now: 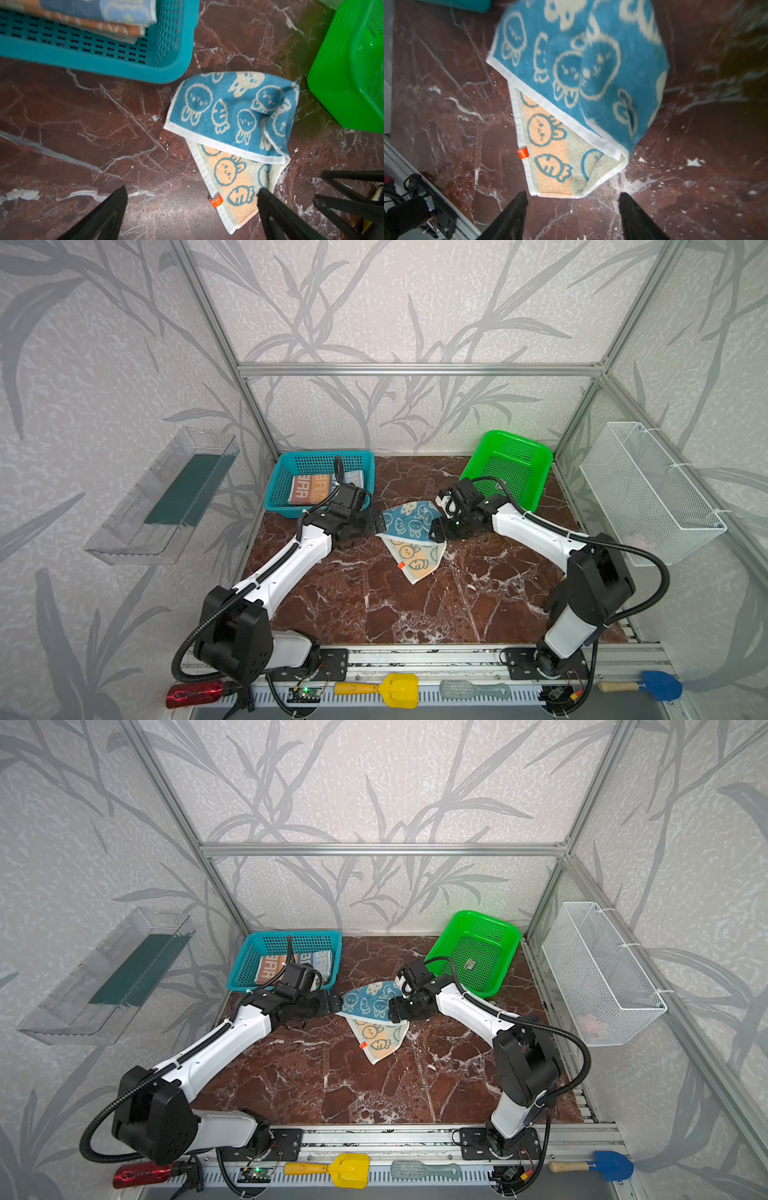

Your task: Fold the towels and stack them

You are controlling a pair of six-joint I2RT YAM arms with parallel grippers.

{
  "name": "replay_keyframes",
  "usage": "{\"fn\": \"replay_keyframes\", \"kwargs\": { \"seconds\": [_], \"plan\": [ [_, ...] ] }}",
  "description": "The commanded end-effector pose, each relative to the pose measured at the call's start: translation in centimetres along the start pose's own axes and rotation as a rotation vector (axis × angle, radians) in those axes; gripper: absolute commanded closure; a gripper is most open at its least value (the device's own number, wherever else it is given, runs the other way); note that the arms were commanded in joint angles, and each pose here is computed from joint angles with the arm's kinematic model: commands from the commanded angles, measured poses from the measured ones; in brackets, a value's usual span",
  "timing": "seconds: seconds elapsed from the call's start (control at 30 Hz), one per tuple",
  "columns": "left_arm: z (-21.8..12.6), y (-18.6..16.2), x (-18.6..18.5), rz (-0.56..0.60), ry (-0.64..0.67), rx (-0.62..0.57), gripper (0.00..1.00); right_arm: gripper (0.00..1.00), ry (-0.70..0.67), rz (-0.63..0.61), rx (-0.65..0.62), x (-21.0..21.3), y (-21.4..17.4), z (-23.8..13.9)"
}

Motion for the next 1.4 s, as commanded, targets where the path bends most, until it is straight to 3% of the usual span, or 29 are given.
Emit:
{"fn": "replay_keyframes", "kwargs": {
  "seconds": [0.0, 0.4, 0.8, 0.97, 1.13, 1.37],
  "plan": [
    [-0.2, 0.0, -0.5, -0.012, -0.017, -0.027, 0.01, 0.33, 0.052, 0.044, -0.039, 0.8, 0.8, 1.1],
    [6.9, -0.4, -3.3, 0.012, 0.032, 0.061, 0.01, 0.45, 0.009, 0.102, -0.046, -1.1, 2.2, 4.4],
    [13.8, -3.8, -3.8, 0.095, 0.130, 0.147, 0.01, 0.47, -0.083, 0.159, -0.105, -6.1, 3.3, 3.0],
    [14.6, -5.0, -3.3, 0.097, 0.150, 0.181, 0.01, 0.47, -0.117, 0.154, -0.107, -7.8, 3.2, 2.1],
    [13.9, -4.9, -3.8, 0.096, 0.128, 0.171, 0.01, 0.48, -0.108, 0.091, -0.123, -5.9, 3.0, 0.5],
    [13.5, -4.8, -4.2, 0.095, 0.115, 0.169, 0.01, 0.55, -0.016, 0.126, -0.134, -4.2, 2.5, 1.4]
  ]
}}
Point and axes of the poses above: each gripper's point midway between its finger pads, its own z axis out along the fingers, its own x axis along the line the jaws close on, y = z × x, the point moved 1 cm from there along -z, back along the fingers, and after that the axes turned 13 degrees about -z, right-handed, at the moved point
